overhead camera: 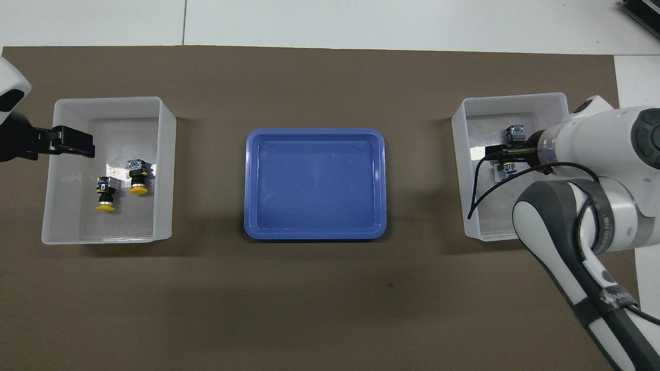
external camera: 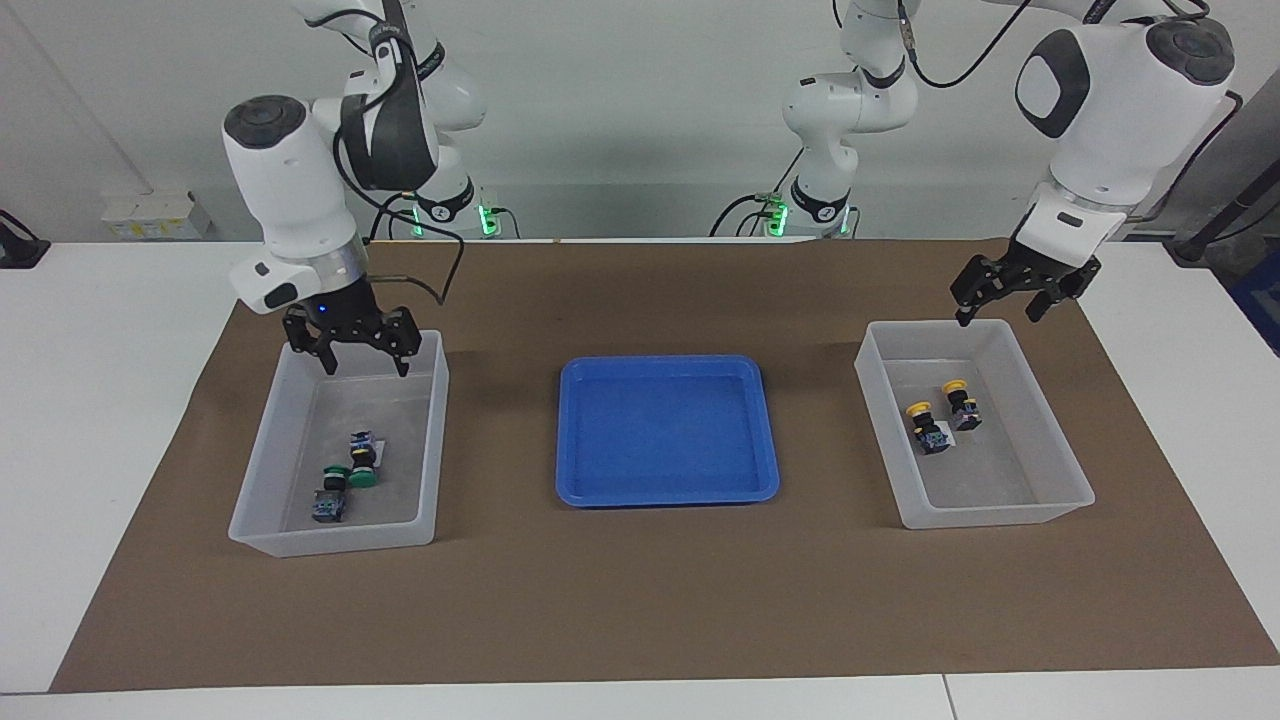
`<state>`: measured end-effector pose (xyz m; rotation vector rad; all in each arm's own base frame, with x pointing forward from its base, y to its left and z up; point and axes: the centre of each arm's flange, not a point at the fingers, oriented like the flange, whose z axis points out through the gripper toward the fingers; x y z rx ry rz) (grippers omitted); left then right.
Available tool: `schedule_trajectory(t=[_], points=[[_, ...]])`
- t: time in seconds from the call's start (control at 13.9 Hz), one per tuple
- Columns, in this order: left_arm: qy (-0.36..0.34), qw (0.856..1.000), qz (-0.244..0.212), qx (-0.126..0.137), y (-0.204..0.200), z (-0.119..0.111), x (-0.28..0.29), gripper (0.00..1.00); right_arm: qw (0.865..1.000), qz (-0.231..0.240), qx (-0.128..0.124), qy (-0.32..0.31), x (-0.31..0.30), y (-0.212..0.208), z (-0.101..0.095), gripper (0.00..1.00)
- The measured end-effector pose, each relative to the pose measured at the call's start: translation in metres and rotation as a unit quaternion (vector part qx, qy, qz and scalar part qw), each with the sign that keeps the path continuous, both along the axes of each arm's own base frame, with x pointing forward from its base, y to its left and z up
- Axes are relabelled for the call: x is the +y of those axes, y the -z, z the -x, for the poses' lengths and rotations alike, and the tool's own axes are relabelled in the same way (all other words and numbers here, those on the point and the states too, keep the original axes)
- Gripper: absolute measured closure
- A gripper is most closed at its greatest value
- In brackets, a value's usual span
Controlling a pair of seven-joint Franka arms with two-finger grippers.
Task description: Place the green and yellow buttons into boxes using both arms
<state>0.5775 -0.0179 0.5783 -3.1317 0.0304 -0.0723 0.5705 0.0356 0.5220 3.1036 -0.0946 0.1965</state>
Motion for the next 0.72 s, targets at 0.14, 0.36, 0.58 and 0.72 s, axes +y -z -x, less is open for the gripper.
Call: schedule_trajectory(t=[0.14, 0.36, 0.58, 0.72], points=[[0.000, 1.000, 0.000, 0.000, 0.000, 0.000, 0.000, 0.00, 1.000, 0.001, 0.008, 0.005, -0.003, -0.039, 0.004, 0.00], [0.000, 1.000, 0.000, 0.000, 0.000, 0.000, 0.000, 0.00, 1.000, -0.012, 0.013, 0.017, -0.011, -0.073, 0.007, 0.00], [0.000, 1.000, 0.000, 0.000, 0.000, 0.000, 0.000, 0.00, 0.999, -0.021, 0.019, 0.025, -0.017, -0.080, 0.011, 0.00], [0.000, 1.000, 0.000, 0.000, 0.000, 0.000, 0.000, 0.00, 0.999, -0.021, 0.030, 0.024, -0.016, -0.078, 0.013, 0.00]])
